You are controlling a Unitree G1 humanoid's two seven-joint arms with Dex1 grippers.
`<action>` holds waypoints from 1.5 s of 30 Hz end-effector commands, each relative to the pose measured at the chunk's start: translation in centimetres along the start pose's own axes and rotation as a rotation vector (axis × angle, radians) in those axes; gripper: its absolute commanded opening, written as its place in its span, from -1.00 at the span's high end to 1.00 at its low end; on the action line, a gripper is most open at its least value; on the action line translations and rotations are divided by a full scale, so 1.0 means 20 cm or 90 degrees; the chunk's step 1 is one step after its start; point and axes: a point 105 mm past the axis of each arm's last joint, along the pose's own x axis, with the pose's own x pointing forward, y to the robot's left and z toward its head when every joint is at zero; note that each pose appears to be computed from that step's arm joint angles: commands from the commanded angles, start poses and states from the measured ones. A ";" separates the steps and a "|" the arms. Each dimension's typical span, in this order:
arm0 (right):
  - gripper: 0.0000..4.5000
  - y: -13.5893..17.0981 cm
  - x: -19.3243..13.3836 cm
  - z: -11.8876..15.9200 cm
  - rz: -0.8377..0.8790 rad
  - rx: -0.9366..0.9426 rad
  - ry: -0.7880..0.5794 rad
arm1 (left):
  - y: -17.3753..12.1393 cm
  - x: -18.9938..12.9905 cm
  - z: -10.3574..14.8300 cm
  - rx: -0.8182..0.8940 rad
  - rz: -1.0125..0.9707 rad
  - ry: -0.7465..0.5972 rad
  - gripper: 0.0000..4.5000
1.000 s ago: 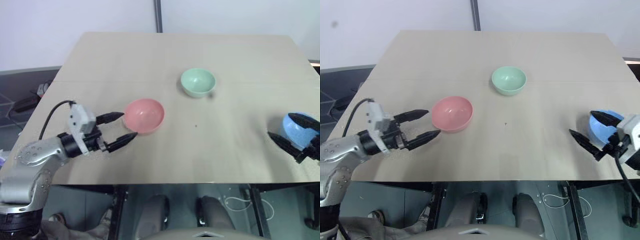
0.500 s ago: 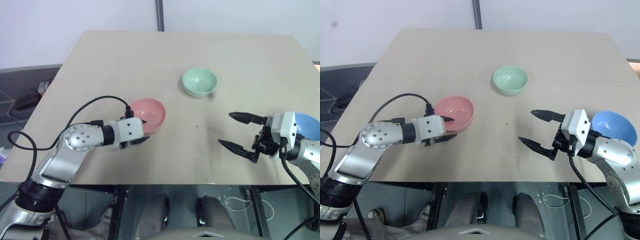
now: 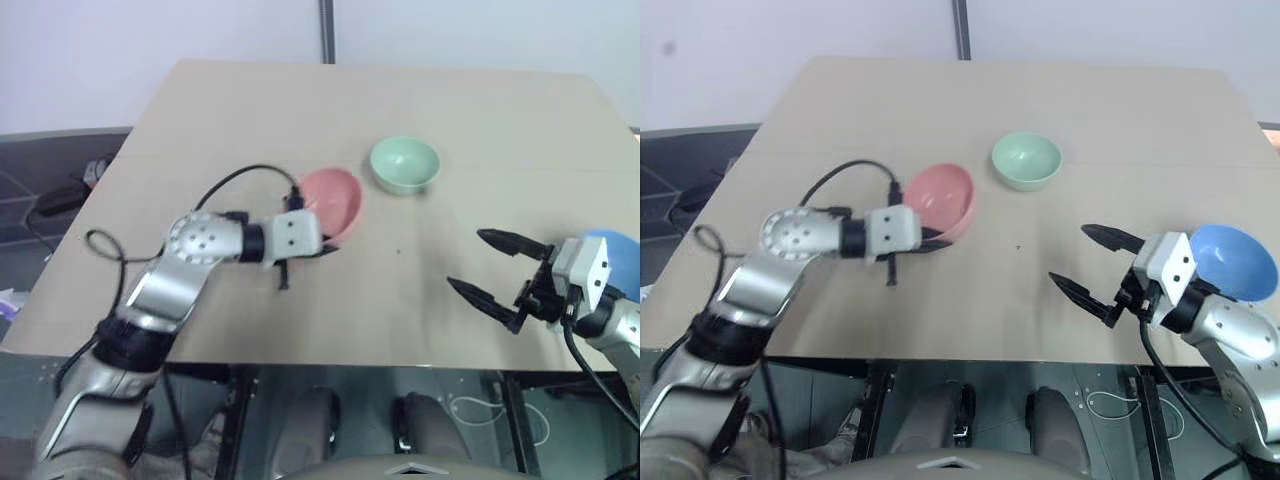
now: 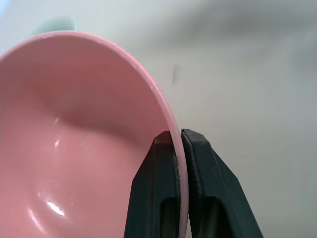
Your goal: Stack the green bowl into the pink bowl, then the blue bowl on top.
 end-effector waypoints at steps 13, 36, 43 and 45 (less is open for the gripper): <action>-1.00 0.00 -0.06 0.03 -0.070 -0.015 0.010 | 0.08 0.20 0.14 0.106 -0.124 -0.089 -0.41; -1.00 -0.12 -0.12 0.03 -0.222 -0.034 0.027 | 0.69 0.23 -0.04 0.304 0.112 0.165 -0.41; -1.00 -0.09 -0.15 0.05 -0.288 -0.046 0.022 | 0.69 0.37 -0.04 0.370 0.129 0.210 -0.41; -1.00 -0.08 -0.16 0.05 -0.299 -0.049 0.024 | 0.68 0.41 -0.05 0.386 0.127 0.224 -0.41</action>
